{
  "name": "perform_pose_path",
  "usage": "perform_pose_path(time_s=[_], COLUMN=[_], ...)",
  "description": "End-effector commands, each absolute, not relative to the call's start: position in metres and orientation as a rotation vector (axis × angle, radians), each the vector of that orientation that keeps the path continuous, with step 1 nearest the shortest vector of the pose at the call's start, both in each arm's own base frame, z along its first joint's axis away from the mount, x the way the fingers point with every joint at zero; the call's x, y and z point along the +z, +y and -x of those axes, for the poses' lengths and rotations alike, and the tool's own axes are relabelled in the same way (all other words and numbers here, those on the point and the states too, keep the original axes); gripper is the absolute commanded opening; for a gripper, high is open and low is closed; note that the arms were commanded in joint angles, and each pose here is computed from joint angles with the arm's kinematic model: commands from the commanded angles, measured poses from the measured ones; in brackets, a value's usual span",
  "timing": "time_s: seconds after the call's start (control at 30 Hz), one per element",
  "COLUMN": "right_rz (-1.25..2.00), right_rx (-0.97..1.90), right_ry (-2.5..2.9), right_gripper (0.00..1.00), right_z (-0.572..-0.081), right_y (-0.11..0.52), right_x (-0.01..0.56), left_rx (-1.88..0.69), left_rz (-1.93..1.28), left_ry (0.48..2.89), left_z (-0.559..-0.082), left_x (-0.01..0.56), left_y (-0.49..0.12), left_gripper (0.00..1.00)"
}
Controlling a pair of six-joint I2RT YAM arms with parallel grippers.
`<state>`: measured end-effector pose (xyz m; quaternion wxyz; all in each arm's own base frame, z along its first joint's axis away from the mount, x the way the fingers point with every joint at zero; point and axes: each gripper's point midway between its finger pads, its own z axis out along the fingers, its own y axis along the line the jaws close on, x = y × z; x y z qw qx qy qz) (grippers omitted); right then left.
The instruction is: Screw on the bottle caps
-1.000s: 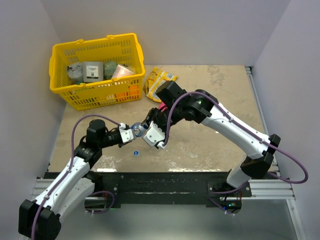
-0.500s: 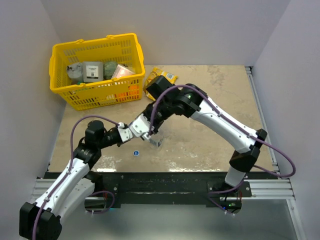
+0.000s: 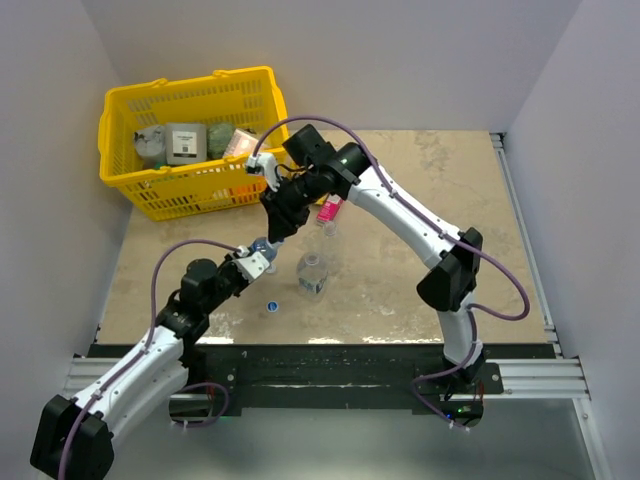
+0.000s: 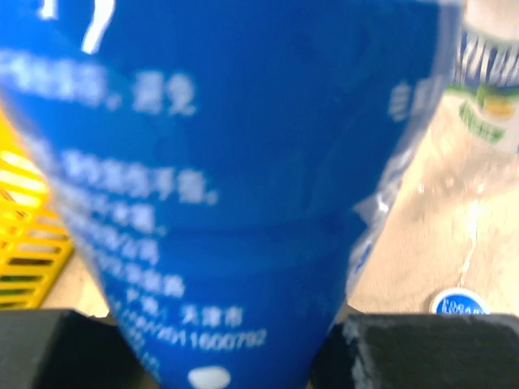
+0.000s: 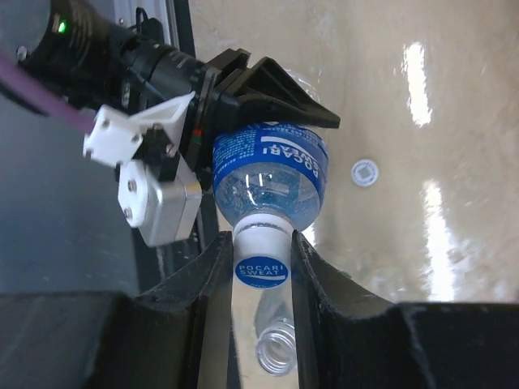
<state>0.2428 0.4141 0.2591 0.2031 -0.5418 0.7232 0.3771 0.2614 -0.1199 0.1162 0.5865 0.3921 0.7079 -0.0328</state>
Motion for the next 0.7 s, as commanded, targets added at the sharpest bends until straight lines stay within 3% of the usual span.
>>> perform_pose_path(time_s=[0.0,0.03,0.07,0.1,0.17,0.23,0.33,0.5,0.67], right_rz=[1.300,1.287,1.260,1.253,1.242,1.270,1.485,1.863,2.009], right_rx=[1.272,1.237,1.219,1.178,1.071,1.027,0.950,0.606,0.491], right_ry=[2.336,2.336,2.234,2.158,1.932,1.785,1.467,1.008,0.761], right_gripper=[0.00,0.05,0.16,0.41,0.54,0.58,0.59,0.62,0.62], right_z=[-0.193,-0.203,-0.222,-0.239,-0.283,-0.298,-0.278,-0.220,-0.193], right_y=[0.430,0.432,0.434,0.432,0.417,0.402,0.374,0.347,0.348], right_x=[0.260,0.256,0.282,0.296,0.341,0.367,0.386,0.350,0.335], left_rx=[0.057,0.057,0.047,0.052,-0.014,-0.057,-0.186,-0.362,-0.374], left_rz=[-0.668,-0.672,-0.687,-0.708,-0.804,-0.880,-1.018,-1.215,-1.259], left_ry=[1.435,1.444,1.448,1.467,1.457,1.479,1.445,1.415,1.380], left_z=[-0.296,-0.296,-0.295,-0.293,-0.285,-0.277,-0.256,-0.229,-0.229], left_x=[0.198,0.196,0.193,0.187,0.180,0.168,0.163,0.160,0.173], left_y=[-0.107,-0.107,-0.109,-0.109,-0.123,-0.130,-0.152,-0.176,-0.181], left_gripper=[0.00,0.00,0.00,0.00,0.00,0.00,0.00,0.00,0.00])
